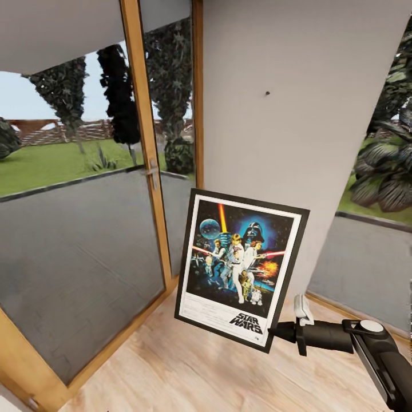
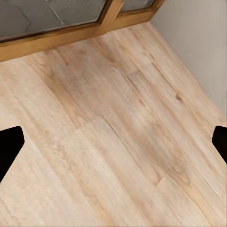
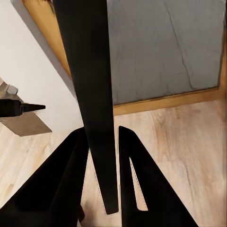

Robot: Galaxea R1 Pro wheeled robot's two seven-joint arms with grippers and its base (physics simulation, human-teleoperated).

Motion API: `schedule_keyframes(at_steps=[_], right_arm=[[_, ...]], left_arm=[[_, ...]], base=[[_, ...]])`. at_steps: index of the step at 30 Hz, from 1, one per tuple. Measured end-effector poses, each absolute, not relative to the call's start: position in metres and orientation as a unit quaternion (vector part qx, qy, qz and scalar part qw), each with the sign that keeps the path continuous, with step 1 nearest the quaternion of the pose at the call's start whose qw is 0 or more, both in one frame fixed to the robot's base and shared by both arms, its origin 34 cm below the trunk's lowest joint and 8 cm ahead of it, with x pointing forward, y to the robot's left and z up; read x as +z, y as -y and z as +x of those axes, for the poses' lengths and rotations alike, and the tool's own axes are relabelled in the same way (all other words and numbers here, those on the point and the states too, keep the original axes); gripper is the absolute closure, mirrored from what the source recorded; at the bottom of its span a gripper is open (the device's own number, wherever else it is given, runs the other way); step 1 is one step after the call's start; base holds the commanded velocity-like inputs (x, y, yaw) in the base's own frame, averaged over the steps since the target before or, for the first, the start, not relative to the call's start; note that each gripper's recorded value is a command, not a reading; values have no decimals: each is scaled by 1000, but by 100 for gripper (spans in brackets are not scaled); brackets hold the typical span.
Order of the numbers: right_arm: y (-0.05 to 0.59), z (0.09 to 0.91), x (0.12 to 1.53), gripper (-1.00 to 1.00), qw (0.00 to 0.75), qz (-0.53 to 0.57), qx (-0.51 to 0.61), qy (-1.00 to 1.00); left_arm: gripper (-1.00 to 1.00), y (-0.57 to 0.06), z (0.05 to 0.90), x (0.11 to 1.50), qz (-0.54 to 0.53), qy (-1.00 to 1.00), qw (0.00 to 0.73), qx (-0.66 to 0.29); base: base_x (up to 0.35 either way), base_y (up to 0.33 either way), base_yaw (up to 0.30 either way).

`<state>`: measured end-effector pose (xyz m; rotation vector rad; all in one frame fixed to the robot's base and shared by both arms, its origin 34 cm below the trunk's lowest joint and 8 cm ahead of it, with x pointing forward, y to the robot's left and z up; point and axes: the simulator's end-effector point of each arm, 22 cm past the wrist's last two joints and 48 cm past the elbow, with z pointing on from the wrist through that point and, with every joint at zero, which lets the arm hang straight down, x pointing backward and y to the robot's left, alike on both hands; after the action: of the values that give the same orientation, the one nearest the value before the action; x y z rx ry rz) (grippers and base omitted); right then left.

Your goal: Pick up the poster from the kitchen countertop and hang it on one of the wall nails in the kitchen.

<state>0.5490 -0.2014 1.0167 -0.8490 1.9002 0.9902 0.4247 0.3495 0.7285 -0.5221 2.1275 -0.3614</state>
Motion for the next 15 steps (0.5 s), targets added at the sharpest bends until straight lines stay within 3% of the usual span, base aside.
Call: schedule_keyframes(at_steps=[15], right_arm=[[201,549,1019,100,408,-338,392,-752]], left_arm=[[-100,-350,427,731,-210,-857,447,-146]], base=[[269,263,-263]])
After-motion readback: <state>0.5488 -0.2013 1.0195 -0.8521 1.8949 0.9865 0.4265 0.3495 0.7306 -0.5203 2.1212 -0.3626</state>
